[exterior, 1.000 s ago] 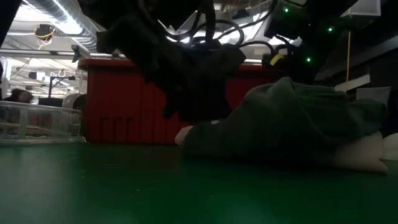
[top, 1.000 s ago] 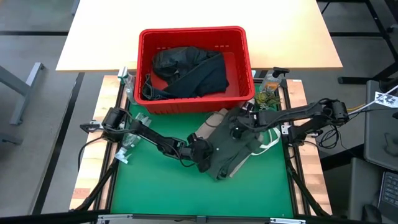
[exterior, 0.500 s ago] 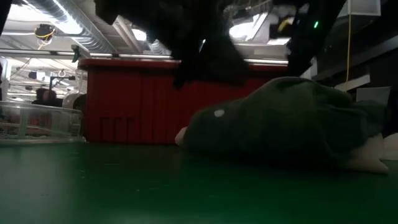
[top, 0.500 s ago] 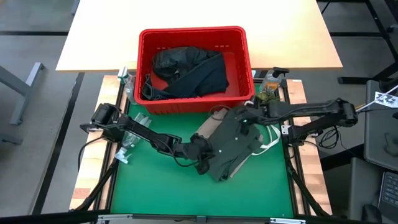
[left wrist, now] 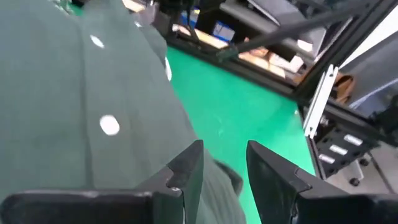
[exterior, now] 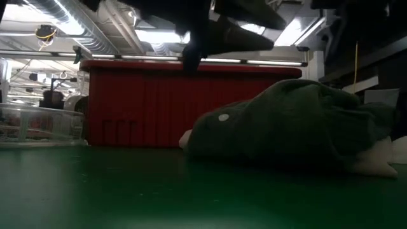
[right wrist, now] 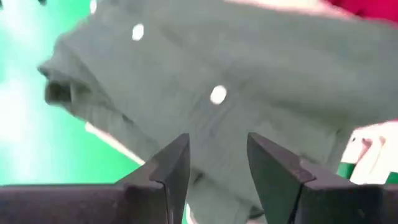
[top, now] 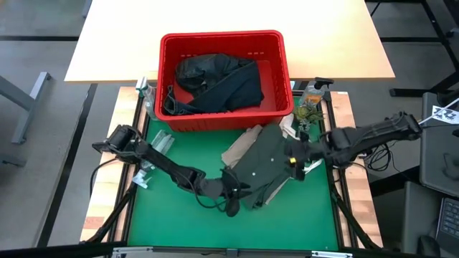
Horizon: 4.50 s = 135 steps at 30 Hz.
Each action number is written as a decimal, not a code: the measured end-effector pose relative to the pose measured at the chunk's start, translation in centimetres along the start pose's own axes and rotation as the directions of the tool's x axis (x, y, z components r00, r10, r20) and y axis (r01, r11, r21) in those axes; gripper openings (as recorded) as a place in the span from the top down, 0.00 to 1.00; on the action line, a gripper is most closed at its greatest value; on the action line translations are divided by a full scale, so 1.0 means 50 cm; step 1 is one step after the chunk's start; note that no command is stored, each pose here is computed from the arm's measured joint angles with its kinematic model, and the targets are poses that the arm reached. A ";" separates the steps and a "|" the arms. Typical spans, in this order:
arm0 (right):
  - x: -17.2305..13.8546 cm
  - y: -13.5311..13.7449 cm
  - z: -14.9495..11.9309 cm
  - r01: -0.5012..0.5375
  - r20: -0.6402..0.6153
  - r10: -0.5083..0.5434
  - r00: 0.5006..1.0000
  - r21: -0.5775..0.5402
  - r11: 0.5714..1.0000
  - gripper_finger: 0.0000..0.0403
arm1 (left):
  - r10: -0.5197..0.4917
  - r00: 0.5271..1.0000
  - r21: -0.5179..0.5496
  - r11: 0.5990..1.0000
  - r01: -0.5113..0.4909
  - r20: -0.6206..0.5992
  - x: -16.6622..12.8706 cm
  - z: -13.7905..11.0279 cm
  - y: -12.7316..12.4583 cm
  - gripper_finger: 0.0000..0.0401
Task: Fold laundry
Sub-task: Stack the folded green polo shirt on top of the folded pink underwear, then fold the dark blue pants
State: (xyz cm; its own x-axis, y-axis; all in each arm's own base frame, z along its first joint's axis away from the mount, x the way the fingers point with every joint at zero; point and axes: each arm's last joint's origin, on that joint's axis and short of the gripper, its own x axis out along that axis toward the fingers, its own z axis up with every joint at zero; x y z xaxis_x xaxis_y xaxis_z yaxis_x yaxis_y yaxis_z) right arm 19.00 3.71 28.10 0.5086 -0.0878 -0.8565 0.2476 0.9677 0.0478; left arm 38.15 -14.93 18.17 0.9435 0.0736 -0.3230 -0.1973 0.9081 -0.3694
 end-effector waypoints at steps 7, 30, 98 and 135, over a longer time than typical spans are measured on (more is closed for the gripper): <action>0.057 0.023 -0.079 0.188 0.010 -0.188 0.982 -0.009 0.982 0.60 | 0.003 1.000 0.015 1.000 -0.003 -0.007 0.023 -0.070 -0.009 0.71; 0.122 -0.030 -0.162 0.412 -0.103 -0.403 0.909 0.087 0.907 0.60 | -0.042 0.997 0.032 0.999 0.044 -0.072 0.067 -0.130 0.023 0.71; -0.016 -0.003 0.013 0.340 0.218 -0.342 0.914 0.049 0.939 0.60 | 0.747 0.664 0.153 0.660 -0.736 -0.033 -0.305 0.531 0.694 0.71; -0.010 -0.025 0.021 0.329 0.181 -0.341 0.923 0.094 0.940 0.60 | 0.861 0.507 0.147 0.498 -0.855 0.032 -0.331 0.552 0.713 0.71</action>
State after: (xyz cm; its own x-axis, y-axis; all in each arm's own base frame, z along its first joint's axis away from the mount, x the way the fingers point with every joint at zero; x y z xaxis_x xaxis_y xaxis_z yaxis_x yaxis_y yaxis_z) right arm 19.32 2.31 29.02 0.5339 -0.4537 -0.7136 0.4774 0.8582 -0.1885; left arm 22.87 27.61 34.40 0.3168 0.8327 -0.4542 -0.8658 0.4494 0.2200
